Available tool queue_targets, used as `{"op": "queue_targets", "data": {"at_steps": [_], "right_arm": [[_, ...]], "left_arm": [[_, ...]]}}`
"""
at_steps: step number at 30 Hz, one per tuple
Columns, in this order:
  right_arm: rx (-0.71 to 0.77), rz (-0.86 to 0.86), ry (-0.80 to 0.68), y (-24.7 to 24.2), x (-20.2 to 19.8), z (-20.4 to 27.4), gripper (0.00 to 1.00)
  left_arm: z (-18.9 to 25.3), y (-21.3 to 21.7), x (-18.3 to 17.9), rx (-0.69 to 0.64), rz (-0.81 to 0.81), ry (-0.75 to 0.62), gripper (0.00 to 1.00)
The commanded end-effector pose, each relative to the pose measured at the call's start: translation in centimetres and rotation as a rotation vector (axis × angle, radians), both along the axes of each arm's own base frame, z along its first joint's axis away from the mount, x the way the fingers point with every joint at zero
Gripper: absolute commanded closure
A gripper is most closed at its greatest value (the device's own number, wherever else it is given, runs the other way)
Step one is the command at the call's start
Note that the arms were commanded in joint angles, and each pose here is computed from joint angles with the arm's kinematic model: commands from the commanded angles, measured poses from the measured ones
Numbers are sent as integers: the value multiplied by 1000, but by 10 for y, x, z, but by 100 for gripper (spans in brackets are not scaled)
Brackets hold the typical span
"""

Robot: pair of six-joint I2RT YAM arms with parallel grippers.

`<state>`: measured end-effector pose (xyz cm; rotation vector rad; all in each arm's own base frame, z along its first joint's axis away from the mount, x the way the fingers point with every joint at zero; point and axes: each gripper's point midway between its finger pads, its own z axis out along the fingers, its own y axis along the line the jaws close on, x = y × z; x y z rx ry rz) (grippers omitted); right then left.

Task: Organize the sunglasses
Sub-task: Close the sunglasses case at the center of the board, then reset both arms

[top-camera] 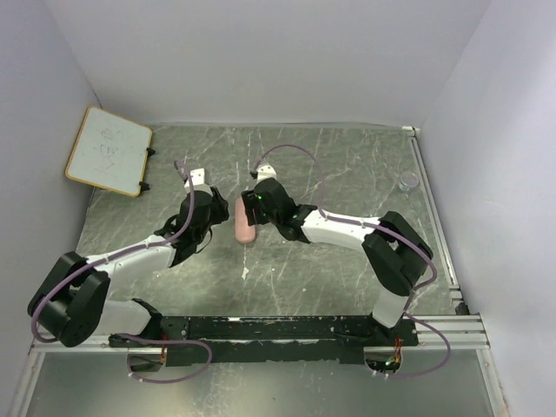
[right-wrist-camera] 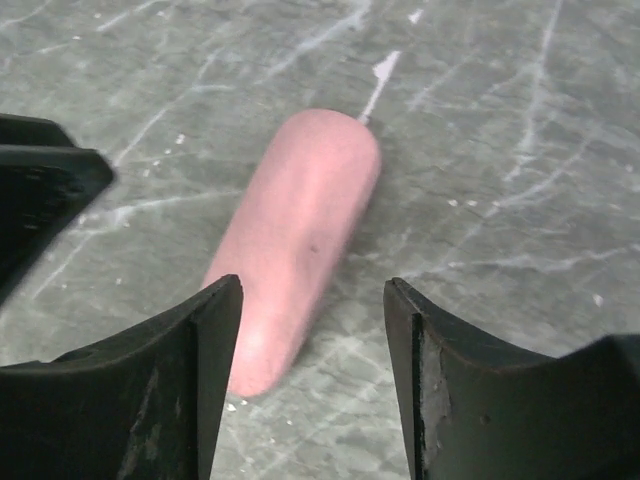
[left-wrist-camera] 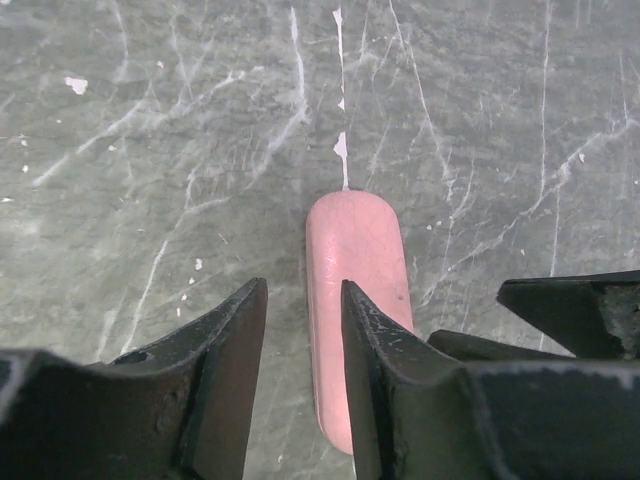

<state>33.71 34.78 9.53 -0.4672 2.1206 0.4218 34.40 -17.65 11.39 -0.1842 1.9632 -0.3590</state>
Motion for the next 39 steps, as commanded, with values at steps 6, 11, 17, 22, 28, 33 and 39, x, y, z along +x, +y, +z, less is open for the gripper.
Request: {"op": "queue_targets", "data": {"at_steps": [6, 11, 17, 22, 28, 33, 39], "right_arm": [[-1, -215, -6, -80, 27, -7, 29], [-7, -287, -1, -111, 34, -10, 12], [1, -377, -6, -145, 43, -4, 0], [7, -452, -12, -170, 45, -2, 0], [-38, -556, 14, -190, 42, -7, 0], [-35, -573, 12, -192, 41, -4, 0], [-30, -581, 13, -192, 42, -3, 0]], "left_arm": [[0, 22, -15, 44, 53, 7, 51], [-6, 27, -18, 55, 64, 11, 51], [-6, 29, -18, 65, 63, -2, 47], [-11, 31, -18, 85, 65, -2, 40], [-15, 37, -20, 103, 83, -2, 32], [-14, 38, -20, 99, 88, -7, 26], [-13, 39, -21, 98, 89, -10, 0]]}}
